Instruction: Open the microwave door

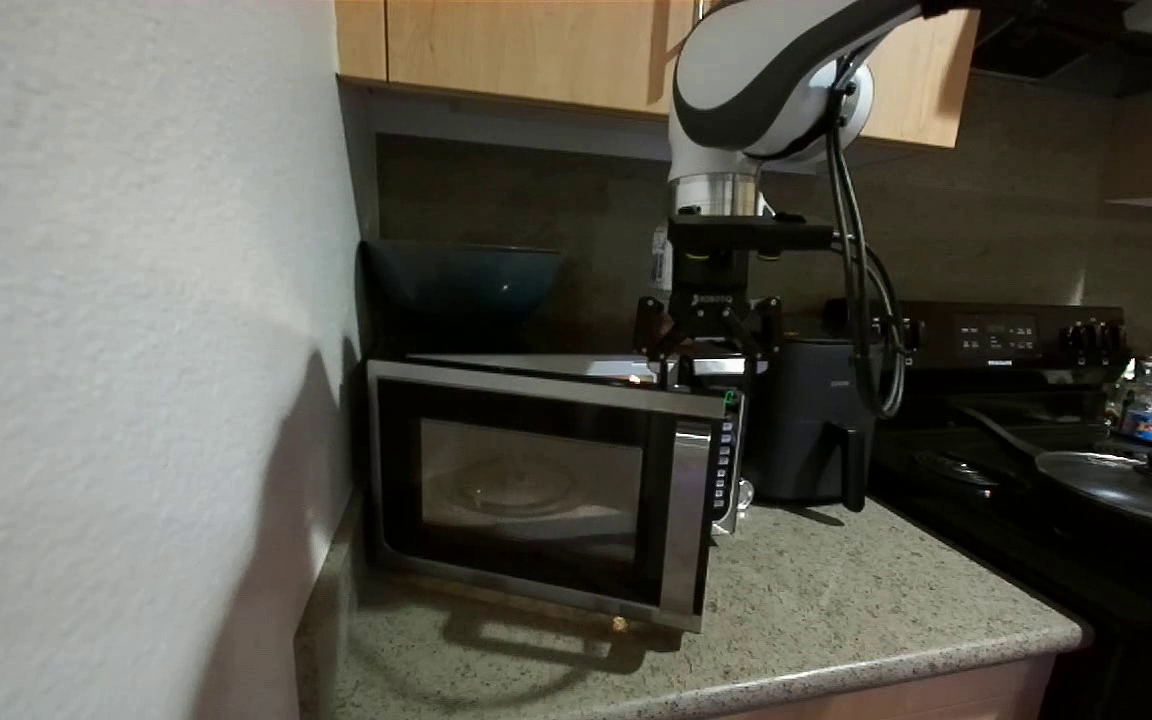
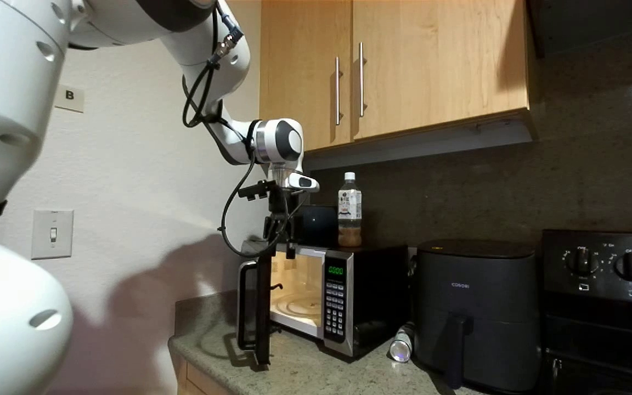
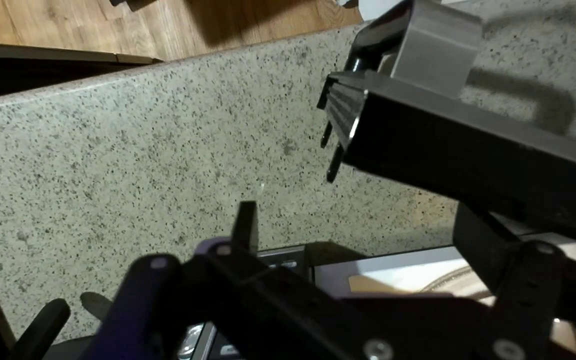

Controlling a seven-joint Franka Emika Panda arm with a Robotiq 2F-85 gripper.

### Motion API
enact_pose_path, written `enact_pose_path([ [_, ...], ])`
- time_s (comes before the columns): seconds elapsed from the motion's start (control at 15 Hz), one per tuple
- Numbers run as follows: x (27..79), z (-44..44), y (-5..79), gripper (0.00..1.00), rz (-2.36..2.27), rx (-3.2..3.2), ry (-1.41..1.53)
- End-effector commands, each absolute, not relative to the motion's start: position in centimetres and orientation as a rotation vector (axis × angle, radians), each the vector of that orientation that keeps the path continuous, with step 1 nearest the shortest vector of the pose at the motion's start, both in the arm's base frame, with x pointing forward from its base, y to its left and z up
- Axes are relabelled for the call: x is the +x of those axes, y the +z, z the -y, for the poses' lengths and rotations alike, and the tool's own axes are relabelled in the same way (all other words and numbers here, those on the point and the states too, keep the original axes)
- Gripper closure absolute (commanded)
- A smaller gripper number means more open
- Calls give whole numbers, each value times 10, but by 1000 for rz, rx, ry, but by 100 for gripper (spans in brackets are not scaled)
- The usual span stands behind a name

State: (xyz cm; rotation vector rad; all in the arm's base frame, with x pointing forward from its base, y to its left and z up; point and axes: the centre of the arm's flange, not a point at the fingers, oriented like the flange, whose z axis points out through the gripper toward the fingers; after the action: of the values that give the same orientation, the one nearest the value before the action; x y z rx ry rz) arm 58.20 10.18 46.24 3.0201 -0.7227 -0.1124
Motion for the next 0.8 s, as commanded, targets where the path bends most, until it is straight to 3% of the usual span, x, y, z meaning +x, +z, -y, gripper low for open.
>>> enact_pose_path([
  [0.0,576,-119,460,0,666,2990,-173],
  [0.73,543,-191,450,0,387,2901,-199],
])
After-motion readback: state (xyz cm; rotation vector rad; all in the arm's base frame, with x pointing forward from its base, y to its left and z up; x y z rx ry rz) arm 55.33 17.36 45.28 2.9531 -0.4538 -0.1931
